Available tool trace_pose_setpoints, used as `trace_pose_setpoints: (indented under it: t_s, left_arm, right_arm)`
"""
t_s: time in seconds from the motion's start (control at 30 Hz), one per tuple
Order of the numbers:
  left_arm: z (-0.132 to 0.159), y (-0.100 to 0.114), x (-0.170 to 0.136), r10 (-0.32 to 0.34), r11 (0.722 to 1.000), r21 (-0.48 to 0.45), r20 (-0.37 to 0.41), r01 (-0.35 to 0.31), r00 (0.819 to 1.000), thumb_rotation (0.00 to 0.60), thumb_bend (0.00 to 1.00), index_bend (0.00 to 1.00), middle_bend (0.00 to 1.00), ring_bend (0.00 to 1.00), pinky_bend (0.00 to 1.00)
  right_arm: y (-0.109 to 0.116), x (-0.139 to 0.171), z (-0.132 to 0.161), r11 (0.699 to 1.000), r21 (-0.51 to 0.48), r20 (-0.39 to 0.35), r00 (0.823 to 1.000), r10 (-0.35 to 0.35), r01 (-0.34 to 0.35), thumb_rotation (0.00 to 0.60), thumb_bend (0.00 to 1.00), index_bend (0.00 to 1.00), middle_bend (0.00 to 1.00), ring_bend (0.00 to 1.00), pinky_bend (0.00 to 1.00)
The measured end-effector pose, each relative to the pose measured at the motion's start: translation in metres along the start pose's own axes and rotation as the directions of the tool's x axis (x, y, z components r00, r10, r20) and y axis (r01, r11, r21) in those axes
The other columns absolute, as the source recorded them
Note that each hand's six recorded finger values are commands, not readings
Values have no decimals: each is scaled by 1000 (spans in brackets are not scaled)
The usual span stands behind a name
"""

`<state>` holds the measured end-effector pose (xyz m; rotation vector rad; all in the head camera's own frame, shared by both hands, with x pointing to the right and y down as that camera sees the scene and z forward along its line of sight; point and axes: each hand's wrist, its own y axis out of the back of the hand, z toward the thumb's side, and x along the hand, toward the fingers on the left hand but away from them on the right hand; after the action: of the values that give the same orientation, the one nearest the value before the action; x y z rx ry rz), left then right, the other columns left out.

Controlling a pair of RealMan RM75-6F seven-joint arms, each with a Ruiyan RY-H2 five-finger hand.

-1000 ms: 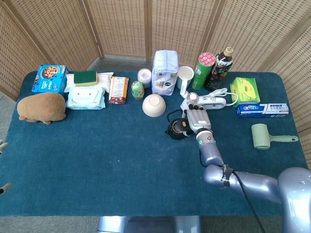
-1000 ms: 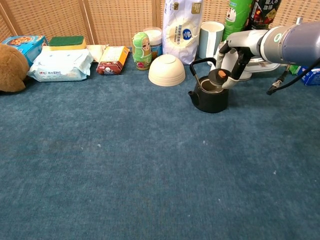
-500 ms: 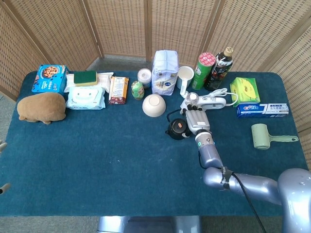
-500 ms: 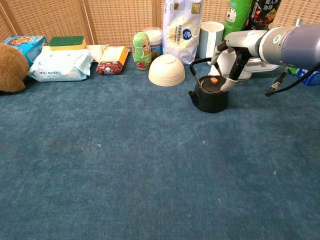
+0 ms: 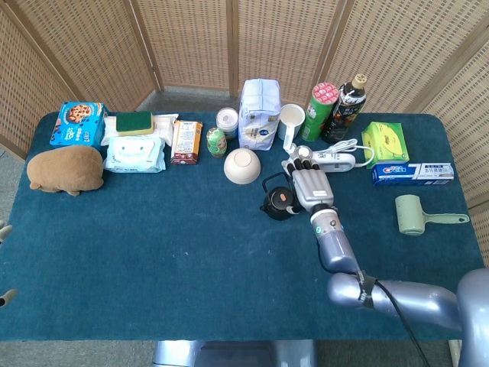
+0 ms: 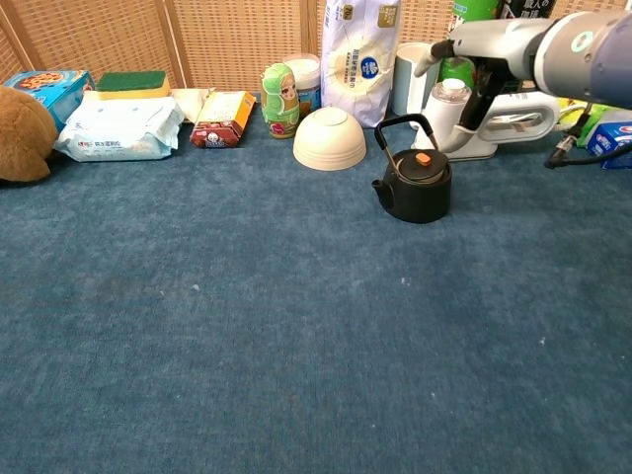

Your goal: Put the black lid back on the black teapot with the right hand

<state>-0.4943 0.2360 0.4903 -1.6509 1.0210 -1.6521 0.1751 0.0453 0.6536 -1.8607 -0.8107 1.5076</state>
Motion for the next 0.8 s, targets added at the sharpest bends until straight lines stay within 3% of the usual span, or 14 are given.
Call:
trace_pose_setpoints:
  t_s: [0.3,0.47,0.8]
  left_arm:
    - [1,-4,2,-16,1000,8,3,15,1000,600,122,0,0,0,43]
    - [2,-3,2,-12,1000,6,3,12,1000,600,123,0,0,0,43]
    - [4,-4,2,-9,1000,12,6,9,1000,600,123,0,0,0,43]
  right_arm:
    - [12,31,-10,994,40,-82,992,-100,104,600,167,122,64,38,6]
    - [13,43,-25,990,28,-92,987,-134,137,600,148,120,65,34,7]
    - [10,27,-31,983,11,-80,980,-182,184,600,114,101,62,26,6]
